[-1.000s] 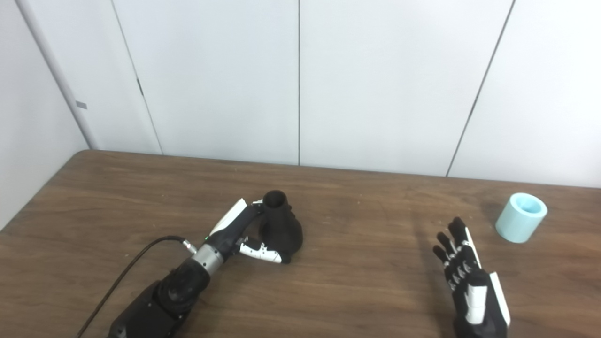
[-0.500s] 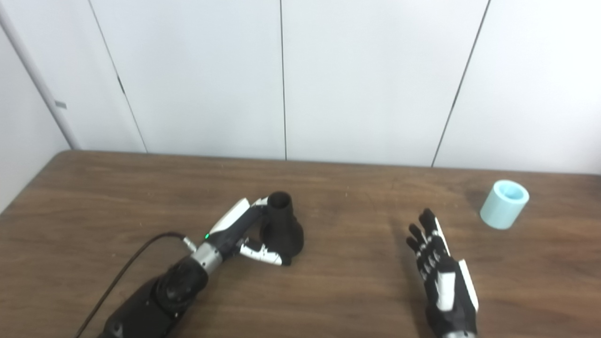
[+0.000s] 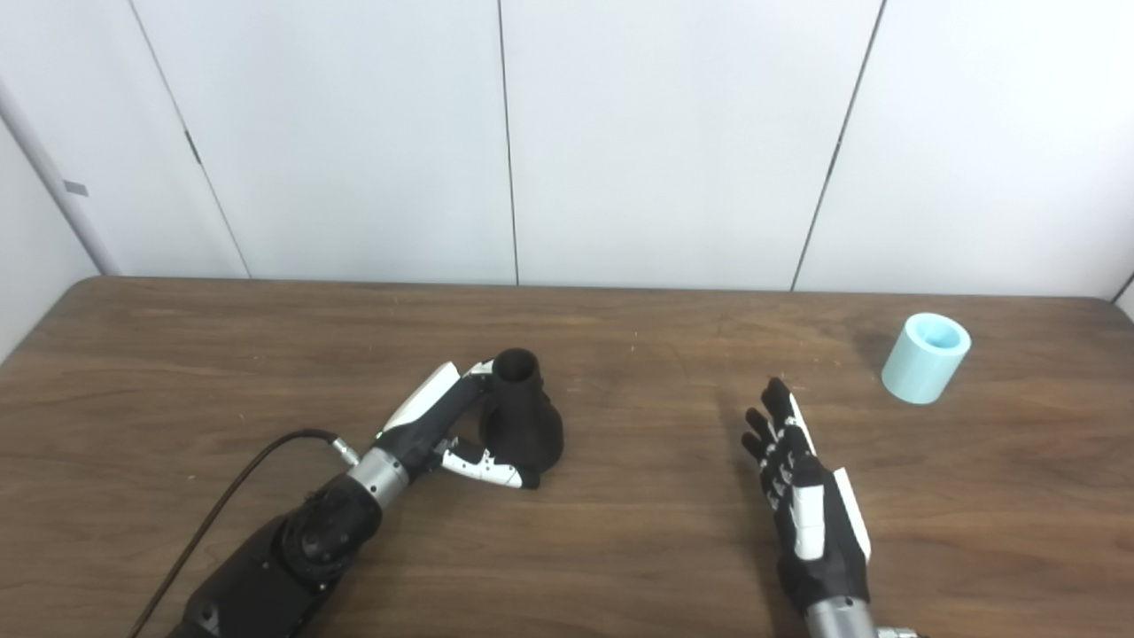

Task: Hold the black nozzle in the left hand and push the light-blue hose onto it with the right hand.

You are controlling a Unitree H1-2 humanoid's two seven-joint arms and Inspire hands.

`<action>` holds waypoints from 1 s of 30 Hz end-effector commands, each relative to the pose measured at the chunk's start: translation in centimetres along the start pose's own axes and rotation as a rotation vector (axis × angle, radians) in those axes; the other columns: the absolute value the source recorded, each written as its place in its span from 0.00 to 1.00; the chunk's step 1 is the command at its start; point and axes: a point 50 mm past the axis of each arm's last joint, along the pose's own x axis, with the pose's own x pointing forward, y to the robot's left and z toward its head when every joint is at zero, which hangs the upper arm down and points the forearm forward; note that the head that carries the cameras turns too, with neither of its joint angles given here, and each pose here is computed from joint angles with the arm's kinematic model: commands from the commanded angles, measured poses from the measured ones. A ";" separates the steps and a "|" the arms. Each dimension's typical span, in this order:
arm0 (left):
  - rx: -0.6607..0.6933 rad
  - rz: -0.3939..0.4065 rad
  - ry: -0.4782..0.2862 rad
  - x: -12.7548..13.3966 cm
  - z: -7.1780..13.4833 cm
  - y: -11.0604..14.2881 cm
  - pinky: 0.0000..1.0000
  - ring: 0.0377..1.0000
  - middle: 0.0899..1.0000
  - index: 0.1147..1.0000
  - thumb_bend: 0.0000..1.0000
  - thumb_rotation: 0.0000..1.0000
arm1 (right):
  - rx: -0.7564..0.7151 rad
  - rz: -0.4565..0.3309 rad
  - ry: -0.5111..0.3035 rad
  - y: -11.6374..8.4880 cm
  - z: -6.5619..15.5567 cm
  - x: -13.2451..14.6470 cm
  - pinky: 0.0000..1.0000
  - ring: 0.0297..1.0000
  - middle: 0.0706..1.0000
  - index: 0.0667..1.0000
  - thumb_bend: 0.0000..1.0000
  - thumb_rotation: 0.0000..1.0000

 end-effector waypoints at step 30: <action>-0.091 -0.454 0.066 -5.7 0.8 -12.6 1.00 0.96 0.77 0.41 0.52 0.06 | 0.014 -0.003 -0.079 2.4 3.2 1.3 0.94 0.97 1.00 1.00 0.70 1.00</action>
